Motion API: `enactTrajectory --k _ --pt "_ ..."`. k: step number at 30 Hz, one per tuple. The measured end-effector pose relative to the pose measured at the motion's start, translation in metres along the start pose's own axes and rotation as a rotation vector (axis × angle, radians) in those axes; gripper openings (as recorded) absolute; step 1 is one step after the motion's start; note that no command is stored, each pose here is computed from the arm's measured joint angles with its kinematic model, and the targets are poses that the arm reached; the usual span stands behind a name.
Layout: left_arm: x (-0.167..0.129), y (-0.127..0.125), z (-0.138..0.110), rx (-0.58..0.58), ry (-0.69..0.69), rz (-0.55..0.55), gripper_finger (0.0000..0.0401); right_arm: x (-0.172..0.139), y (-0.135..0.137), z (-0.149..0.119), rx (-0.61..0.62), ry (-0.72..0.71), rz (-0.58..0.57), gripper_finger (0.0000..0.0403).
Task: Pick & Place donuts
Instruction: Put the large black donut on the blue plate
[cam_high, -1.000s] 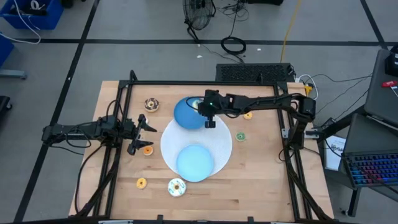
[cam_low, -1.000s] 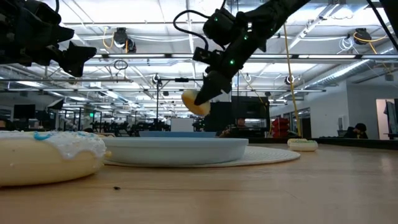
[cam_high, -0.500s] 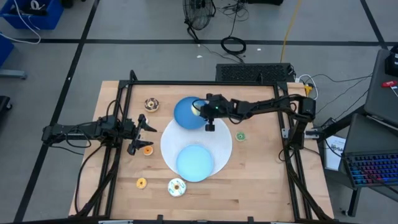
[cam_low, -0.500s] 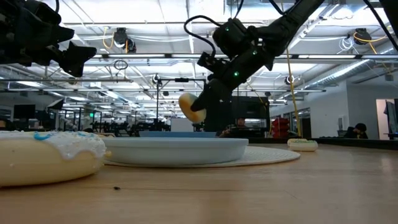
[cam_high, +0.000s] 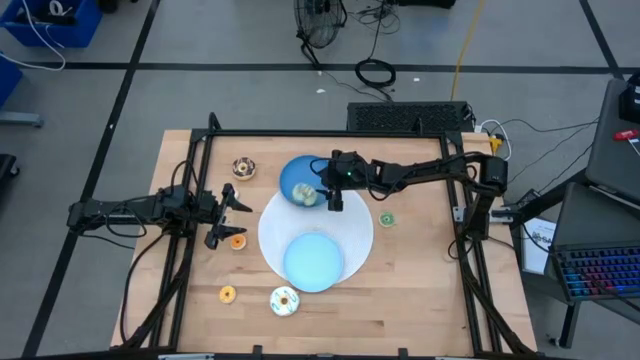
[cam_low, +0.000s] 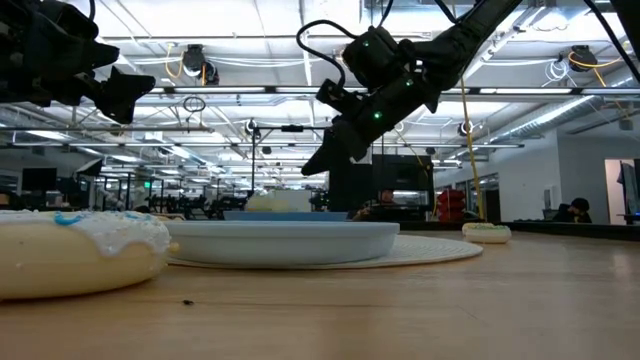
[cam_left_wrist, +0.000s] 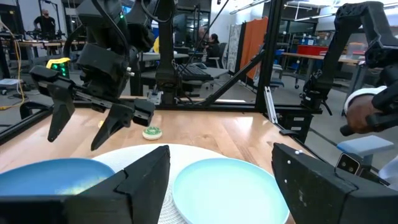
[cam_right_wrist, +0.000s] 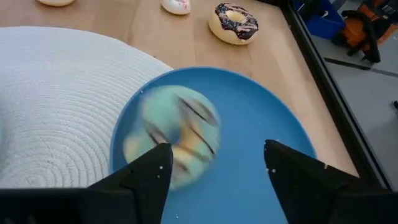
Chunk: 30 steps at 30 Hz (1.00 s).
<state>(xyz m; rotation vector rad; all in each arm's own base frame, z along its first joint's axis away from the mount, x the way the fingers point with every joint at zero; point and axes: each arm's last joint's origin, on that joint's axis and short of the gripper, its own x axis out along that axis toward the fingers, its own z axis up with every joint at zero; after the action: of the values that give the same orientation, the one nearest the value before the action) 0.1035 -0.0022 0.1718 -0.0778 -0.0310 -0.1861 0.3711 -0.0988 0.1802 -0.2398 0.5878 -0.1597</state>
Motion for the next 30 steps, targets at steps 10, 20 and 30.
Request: enactTrajectory --k 10,20,30 --pt "0.0 0.0 0.0 0.0 0.0 0.0 0.0281 -0.007 0.01 0.017 0.012 -0.1 0.002 0.0253" --pt "0.0 0.0 0.0 0.0 0.0 0.0 0.0282 -0.106 0.011 0.064 0.153 -0.149 0.047 0.0248" --pt "0.0 0.0 0.0 0.0 0.0 0.0 0.0286 -0.214 0.006 0.055 0.306 -0.023 0.081 0.025"
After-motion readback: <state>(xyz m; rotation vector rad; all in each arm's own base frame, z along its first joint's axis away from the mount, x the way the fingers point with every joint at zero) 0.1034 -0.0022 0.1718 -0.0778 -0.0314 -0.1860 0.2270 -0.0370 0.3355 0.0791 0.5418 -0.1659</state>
